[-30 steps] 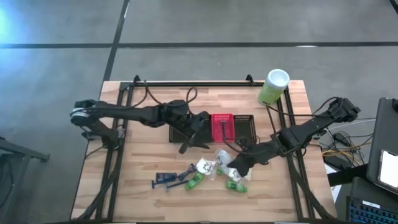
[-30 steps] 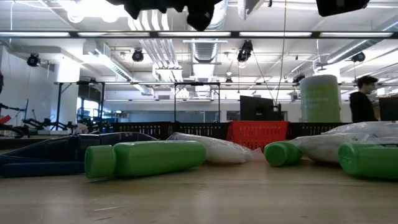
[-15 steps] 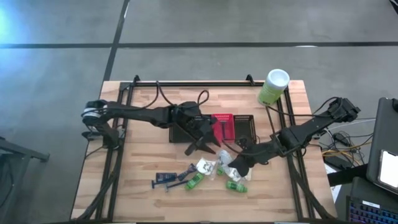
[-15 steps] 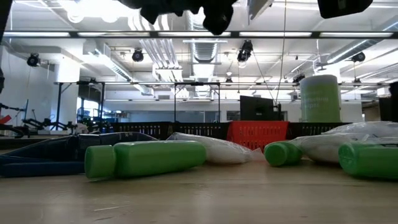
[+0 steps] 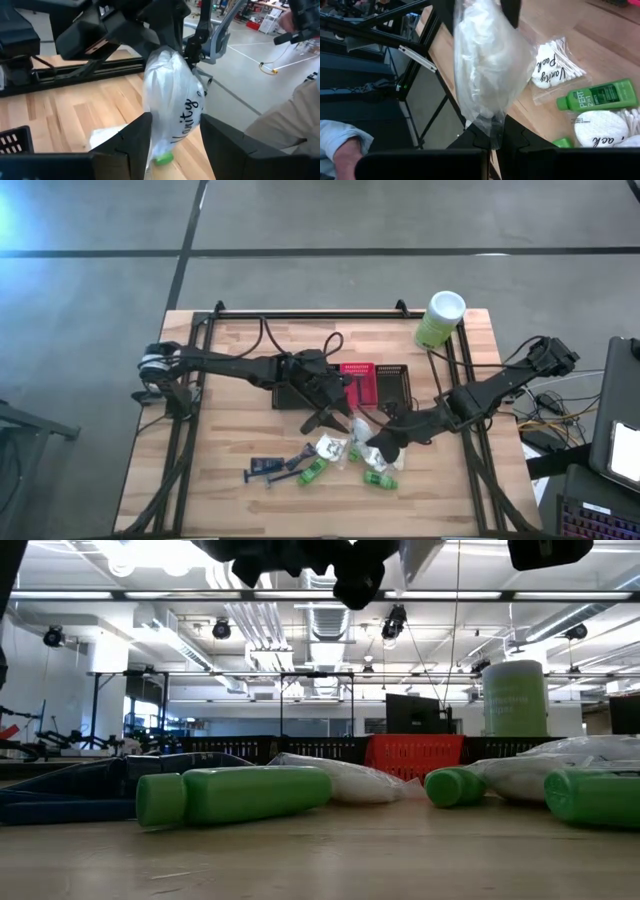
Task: Pick & Place Travel size toiletries
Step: Put the white cotton pack into the right black basket
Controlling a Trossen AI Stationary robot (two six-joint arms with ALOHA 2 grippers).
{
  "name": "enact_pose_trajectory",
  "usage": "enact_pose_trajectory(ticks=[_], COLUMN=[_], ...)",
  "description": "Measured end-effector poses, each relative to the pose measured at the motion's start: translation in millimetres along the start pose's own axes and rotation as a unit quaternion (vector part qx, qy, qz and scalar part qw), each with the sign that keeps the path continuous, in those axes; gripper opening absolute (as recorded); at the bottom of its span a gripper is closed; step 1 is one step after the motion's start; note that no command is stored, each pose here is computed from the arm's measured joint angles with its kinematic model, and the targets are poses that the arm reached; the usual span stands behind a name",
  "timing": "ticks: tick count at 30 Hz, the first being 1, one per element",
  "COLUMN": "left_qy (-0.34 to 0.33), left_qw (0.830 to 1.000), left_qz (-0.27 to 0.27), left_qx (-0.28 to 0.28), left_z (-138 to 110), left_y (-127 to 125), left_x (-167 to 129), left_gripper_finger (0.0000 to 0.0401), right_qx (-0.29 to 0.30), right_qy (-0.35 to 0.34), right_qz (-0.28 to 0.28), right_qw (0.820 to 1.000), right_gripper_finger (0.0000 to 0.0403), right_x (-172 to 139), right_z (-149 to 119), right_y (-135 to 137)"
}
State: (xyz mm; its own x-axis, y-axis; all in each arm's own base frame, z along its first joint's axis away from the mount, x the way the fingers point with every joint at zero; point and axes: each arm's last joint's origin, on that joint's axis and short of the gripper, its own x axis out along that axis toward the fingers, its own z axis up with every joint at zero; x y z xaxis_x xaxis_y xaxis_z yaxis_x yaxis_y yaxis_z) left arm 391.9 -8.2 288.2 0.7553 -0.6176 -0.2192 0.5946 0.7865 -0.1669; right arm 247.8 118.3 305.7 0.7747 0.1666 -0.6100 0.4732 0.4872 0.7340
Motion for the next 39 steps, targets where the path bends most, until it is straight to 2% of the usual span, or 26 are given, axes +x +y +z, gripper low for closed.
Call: enact_pose_trajectory(ticks=[6, 17, 23, 29, 33, 36, 39], left_qy=[-0.001, -0.009, 0.021, 0.105, 0.122, 0.126, 0.133], left_qw=[1.0, 1.0, 0.999, 0.991, 0.986, 0.984, 0.983], left_qz=[-0.004, 0.003, 0.038, 0.077, 0.094, 0.098, 0.097], left_qx=[0.006, 0.014, 0.014, 0.043, 0.065, 0.077, 0.083], left_z=[0.3, 5.4, 4.3, -3.7, 0.9, 5.6, 6.5], left_y=[-0.9, -0.9, 0.6, 1.3, 1.5, 1.2, 0.9], left_x=[0.5, 0.4, 0.0, -3.3, -5.1, -5.9, -6.5], left_gripper_finger=[0.0143, 0.0015, 0.0008, 0.0003, 0.0002, 0.0002, 0.0001], right_qx=[0.0, 0.007, 0.05, 0.064, 0.048, 0.019, -0.063], right_qy=[-0.004, -0.005, 0.02, 0.056, 0.052, 0.032, 0.003], right_qz=[-0.001, -0.003, -0.042, -0.084, -0.085, -0.085, -0.095], right_qw=[1.0, 1.0, 0.998, 0.993, 0.994, 0.996, 0.993], right_gripper_finger=[0.0008, 0.0009, 0.0018, 0.0076, 0.0132, 0.0169, 0.0195], right_x=[0.0, 0.0, -1.5, -3.4, -3.4, -3.0, -4.5], right_z=[0.2, 0.2, -3.0, -7.9, -6.8, -3.1, 2.9], right_y=[-0.1, -0.4, -7.1, -14.9, -15.3, -15.5, -13.2])
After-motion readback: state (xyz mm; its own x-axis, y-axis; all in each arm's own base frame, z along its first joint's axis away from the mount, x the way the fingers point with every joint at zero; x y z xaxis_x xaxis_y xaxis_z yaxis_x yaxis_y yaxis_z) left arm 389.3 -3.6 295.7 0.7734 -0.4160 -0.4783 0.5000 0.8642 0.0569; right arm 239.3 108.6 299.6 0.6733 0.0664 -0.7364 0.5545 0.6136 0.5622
